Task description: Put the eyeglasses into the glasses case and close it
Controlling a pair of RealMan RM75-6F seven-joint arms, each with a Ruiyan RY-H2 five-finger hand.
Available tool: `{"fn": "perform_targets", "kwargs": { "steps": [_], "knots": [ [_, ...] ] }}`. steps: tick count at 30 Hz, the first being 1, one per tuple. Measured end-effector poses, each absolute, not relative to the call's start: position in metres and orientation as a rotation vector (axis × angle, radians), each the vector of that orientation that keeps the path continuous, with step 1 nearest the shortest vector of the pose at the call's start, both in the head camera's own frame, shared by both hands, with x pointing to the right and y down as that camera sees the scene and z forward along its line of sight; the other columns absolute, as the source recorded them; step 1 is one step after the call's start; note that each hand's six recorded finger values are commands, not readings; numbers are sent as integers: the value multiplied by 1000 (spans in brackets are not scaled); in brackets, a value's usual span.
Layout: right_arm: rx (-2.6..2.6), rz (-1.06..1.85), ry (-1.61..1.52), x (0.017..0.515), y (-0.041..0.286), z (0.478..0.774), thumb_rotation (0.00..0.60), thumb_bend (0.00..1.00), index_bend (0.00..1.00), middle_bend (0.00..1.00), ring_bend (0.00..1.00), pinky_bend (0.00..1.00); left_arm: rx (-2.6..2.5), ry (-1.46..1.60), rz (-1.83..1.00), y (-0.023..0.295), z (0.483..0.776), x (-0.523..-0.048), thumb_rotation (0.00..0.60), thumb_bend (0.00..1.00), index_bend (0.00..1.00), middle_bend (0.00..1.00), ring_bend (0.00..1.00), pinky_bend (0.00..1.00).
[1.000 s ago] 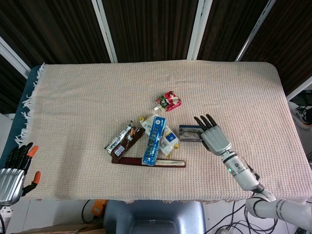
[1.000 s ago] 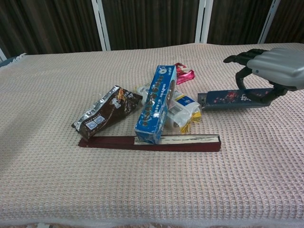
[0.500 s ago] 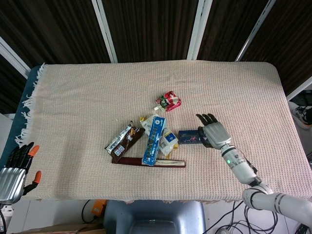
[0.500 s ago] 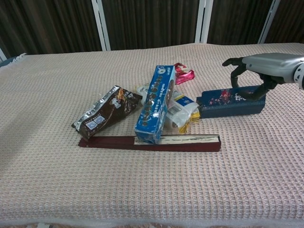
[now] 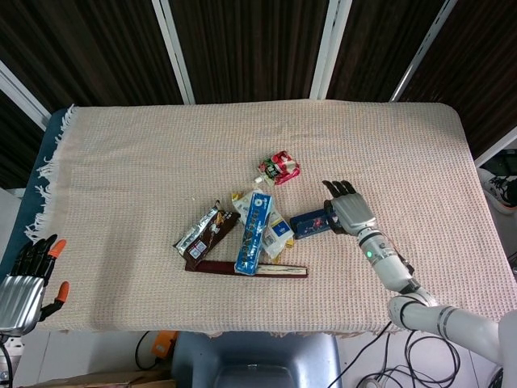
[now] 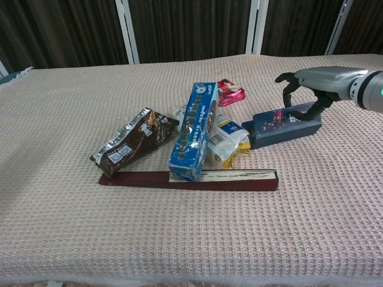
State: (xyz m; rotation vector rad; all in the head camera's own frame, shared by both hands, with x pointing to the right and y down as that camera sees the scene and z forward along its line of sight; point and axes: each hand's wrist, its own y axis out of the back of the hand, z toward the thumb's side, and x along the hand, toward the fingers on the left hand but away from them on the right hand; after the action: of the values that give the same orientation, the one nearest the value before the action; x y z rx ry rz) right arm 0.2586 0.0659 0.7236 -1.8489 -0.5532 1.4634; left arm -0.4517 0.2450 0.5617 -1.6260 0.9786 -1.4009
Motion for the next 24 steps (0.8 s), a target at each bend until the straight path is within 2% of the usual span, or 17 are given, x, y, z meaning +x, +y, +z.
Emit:
{"fn": "perform_targets", "kwargs": {
  "steps": [13, 24],
  "knots": [
    [-1794, 1495, -549, 245, 40, 740, 600, 595, 815, 147, 0, 0, -1631, 966, -1425, 243, 567, -451, 600, 440, 0, 0, 0, 41],
    [-1776, 1509, -533, 234, 34, 751, 600, 595, 801, 147, 0, 0, -1634, 961, -1434, 242, 569, -451, 600, 441, 0, 0, 0, 46]
  ]
}}
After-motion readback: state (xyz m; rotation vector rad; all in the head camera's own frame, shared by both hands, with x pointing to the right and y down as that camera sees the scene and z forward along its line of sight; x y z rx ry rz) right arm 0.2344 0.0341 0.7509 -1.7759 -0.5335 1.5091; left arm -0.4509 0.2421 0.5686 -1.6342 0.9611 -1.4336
